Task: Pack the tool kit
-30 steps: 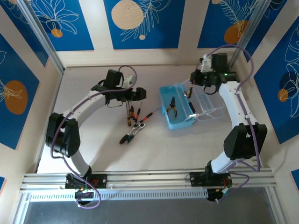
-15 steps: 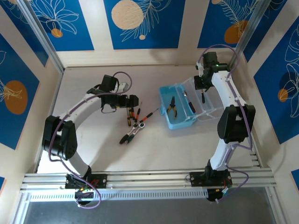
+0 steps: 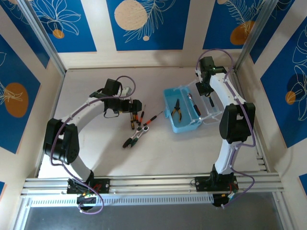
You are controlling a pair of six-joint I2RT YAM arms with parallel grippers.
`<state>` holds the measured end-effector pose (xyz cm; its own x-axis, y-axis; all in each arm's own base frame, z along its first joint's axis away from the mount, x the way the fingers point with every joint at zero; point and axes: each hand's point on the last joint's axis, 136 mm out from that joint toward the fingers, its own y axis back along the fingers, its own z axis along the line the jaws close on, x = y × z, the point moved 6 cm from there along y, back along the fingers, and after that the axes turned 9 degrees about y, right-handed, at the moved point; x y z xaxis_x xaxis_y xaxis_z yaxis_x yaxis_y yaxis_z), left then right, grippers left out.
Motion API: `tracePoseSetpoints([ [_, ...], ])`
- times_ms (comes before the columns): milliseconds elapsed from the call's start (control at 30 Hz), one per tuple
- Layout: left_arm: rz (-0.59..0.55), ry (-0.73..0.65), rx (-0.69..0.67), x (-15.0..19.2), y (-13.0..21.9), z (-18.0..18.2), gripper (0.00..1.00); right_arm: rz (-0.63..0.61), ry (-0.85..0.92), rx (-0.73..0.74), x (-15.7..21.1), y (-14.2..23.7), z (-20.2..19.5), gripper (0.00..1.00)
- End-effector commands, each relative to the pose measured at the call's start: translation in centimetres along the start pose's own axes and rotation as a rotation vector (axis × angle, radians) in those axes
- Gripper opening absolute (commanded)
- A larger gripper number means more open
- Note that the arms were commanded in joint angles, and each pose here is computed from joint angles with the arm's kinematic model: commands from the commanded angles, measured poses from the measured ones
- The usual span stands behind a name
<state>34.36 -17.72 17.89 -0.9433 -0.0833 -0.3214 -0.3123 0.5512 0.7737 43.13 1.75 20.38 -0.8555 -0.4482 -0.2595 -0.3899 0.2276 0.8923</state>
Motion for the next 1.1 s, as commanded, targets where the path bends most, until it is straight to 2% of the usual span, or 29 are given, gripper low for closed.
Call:
tracePoseSetpoints([
  [0,-0.016,-0.015,-0.007,0.1,0.9,0.0,1.0,0.025,0.019,0.015,0.5,-0.6,0.2,0.01],
  [433,-0.013,-0.019,-0.059,0.4,1.2,0.6,1.0,-0.054,-0.042,-0.077,0.5,3.0,0.0,0.42],
  [500,-0.011,-0.022,-0.095,0.5,1.5,1.0,1.0,-0.079,-0.06,-0.117,0.5,4.3,0.2,0.56],
  [600,-0.004,-0.031,-0.165,0.9,1.9,1.7,1.0,-0.135,-0.105,-0.201,0.7,6.6,0.8,0.92],
  [633,0.003,-0.032,-0.189,1.1,2.0,2.1,1.0,-0.16,-0.128,-0.239,0.7,7.4,1.2,1.0],
  [733,0.028,-0.041,-0.249,2.0,2.0,3.1,1.0,-0.182,-0.18,-0.299,1.5,8.6,1.9,0.99],
  [900,0.058,-0.075,-0.327,3.3,1.3,3.9,1.0,-0.119,-0.201,-0.286,3.2,8.1,2.5,0.99],
  [1000,0.068,-0.117,-0.364,3.1,0.5,3.5,0.99,-0.106,-0.208,-0.292,3.7,7.6,2.8,0.99],
  [1067,0.07,-0.154,-0.373,2.5,-0.3,2.6,0.95,-0.102,-0.209,-0.296,3.9,7.4,3.1,0.99],
])
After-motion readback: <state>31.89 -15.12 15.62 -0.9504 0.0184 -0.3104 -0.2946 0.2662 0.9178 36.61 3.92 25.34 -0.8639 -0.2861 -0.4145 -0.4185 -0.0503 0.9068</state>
